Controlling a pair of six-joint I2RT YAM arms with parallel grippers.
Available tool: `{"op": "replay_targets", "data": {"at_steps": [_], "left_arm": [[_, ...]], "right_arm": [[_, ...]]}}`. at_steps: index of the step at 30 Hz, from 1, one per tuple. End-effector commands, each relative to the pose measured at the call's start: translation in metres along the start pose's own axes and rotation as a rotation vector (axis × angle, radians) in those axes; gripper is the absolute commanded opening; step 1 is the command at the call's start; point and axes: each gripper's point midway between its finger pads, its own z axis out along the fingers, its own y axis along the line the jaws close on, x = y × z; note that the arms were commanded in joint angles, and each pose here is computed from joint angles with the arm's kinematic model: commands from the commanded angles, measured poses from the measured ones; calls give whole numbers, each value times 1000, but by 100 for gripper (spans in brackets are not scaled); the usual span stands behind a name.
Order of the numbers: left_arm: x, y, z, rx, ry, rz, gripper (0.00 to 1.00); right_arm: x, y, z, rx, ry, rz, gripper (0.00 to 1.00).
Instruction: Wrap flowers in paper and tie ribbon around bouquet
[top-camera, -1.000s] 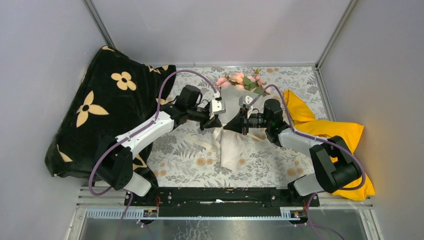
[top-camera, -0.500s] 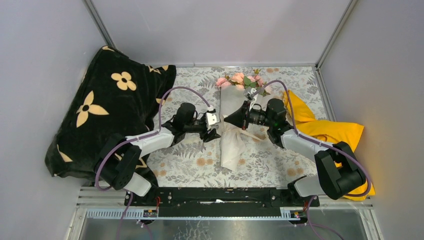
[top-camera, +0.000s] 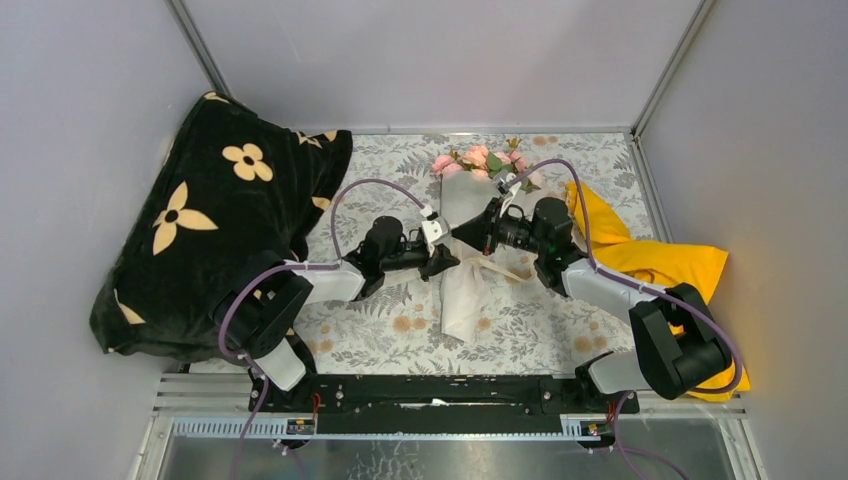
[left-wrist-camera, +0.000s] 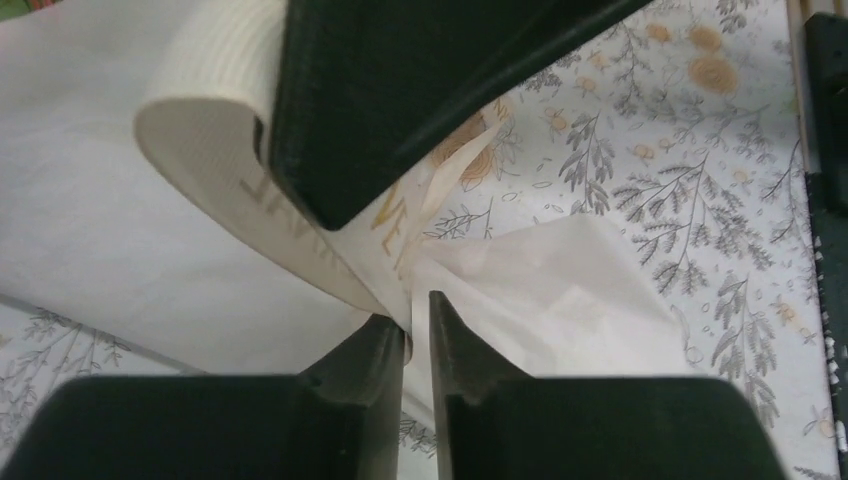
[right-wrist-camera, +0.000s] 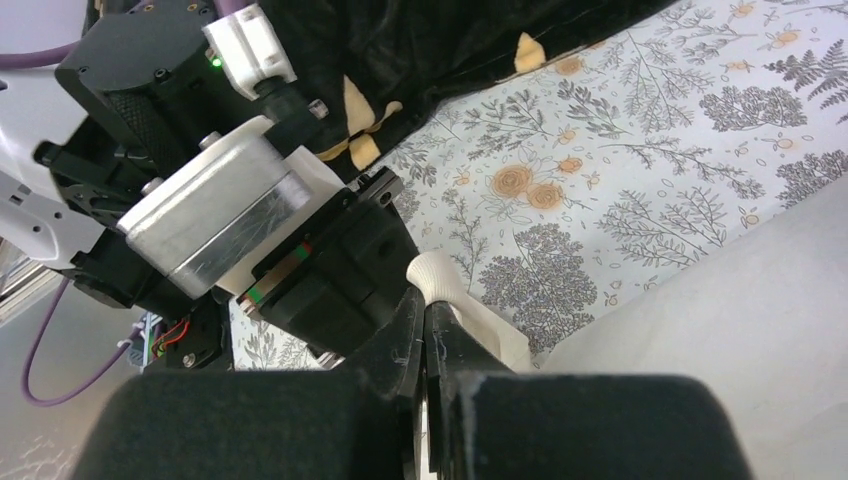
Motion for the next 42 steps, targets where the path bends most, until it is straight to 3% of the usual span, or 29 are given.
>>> {"op": "replay_targets", "data": {"at_steps": [1, 2, 3, 5, 8, 10, 12, 16, 23, 26, 31, 37, 41, 42], "left_arm": [[-28, 2, 9, -14, -103, -5, 4], [-27, 1, 9, -16, -102, -19, 0], [-26, 0, 8, -15, -100, -27, 0], [-25, -1, 6, -14, -97, -29, 0], [-19, 0, 3, -32, -86, 12, 0], [-14, 3, 1, -47, -78, 73, 0], [-7, 8, -1, -68, -60, 140, 0], [1, 9, -2, -63, -27, 184, 0], [3, 0, -2, -24, -29, 220, 0], [3, 0, -3, -24, -27, 246, 0], [-6, 0, -3, -10, -56, 328, 0], [-14, -10, -1, 58, -88, 480, 0], [-8, -10, -2, 67, -63, 513, 0], [-5, -10, -3, 72, -54, 525, 0]], "right_arm": [[-14, 0, -2, 35, -49, -17, 0], [-15, -2, -2, 51, -46, -10, 1], [-16, -5, -3, 83, -43, 1, 8], [-13, -28, -10, 248, 13, 67, 31], [-9, -83, -52, 708, 125, 150, 52], [1, -112, -101, 1028, 214, 171, 57], [15, -128, -139, 1210, 273, 200, 63], [51, -153, -167, 1245, 342, 372, 67], [68, -187, -144, 1174, 476, 369, 60], [64, -201, -141, 1197, 493, 345, 53], [81, -216, -146, 1226, 534, 346, 51], [103, -220, -135, 1088, 550, 458, 35], [95, -221, -149, 1116, 508, 473, 3], [88, -219, -154, 1134, 494, 454, 0]]}}
